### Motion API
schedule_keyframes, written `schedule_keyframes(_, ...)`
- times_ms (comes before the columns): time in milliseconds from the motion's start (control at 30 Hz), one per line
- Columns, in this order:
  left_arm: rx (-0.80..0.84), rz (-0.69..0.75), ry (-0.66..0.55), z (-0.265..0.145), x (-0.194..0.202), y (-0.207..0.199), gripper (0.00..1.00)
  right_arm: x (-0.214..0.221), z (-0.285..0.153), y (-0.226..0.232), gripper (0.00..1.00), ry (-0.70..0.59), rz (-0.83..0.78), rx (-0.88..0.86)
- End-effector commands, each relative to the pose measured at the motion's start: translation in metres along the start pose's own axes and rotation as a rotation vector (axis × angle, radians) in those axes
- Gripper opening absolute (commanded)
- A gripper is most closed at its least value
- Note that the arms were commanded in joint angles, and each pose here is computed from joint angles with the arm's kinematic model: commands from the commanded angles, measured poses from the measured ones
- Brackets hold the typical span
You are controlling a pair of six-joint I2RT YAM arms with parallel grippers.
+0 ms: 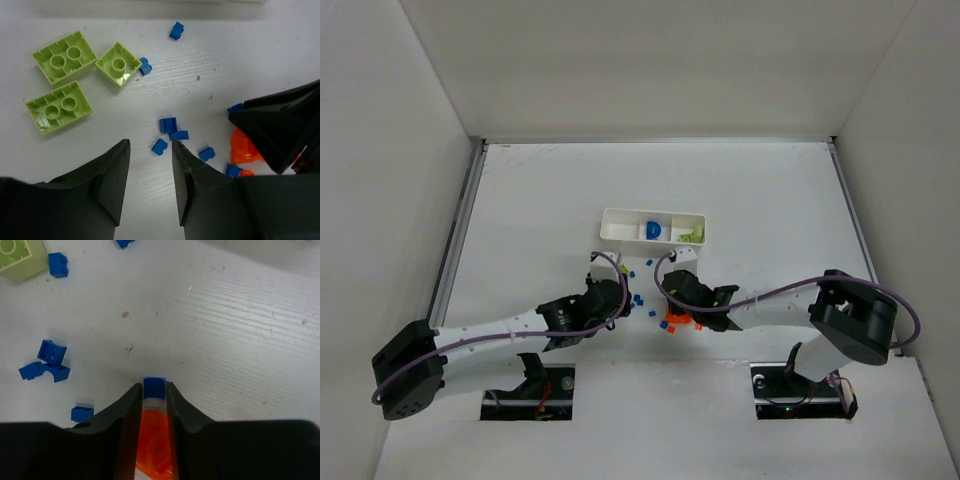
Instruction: Sort the legos into containers by color
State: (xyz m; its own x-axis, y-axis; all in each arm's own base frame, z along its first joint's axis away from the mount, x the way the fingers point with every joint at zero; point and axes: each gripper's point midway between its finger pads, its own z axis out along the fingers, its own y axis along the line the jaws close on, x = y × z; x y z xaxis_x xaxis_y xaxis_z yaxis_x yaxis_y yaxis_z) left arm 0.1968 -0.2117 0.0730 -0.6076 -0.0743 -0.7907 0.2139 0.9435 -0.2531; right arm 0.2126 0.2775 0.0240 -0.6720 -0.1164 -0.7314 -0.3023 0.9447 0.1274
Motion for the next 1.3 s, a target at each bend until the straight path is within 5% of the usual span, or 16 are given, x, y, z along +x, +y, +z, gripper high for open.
schedule_keyframes(0,0.005,0.0,-0.003,-0.006,0.01,0.0,0.38,-0.015,0.004,0.006,0.28,-0.029,0.025,0.014)
schedule_keyframes(200,0.012,0.061,0.028,-0.002,0.03,-0.003,0.41,-0.045,-0.008,0.015,0.22,-0.089,0.045,-0.022)
schedule_keyframes(367,0.005,0.082,0.034,0.006,0.035,-0.001,0.44,-0.111,-0.027,0.024,0.22,-0.205,0.069,-0.099)
schedule_keyframes(633,0.003,0.133,0.063,0.015,0.045,-0.006,0.45,-0.194,0.0,0.011,0.24,-0.292,0.08,-0.095)
schedule_keyframes(767,-0.014,0.141,0.075,0.019,0.048,-0.004,0.43,-0.203,0.03,0.006,0.3,-0.271,0.087,-0.074)
schedule_keyframes(933,-0.025,0.154,0.086,0.022,0.05,-0.003,0.41,-0.212,0.037,0.009,0.56,-0.287,0.095,-0.078)
schedule_keyframes(1267,-0.01,0.175,0.103,0.028,0.053,-0.007,0.34,-0.2,0.02,0.007,0.56,-0.306,0.112,-0.093)
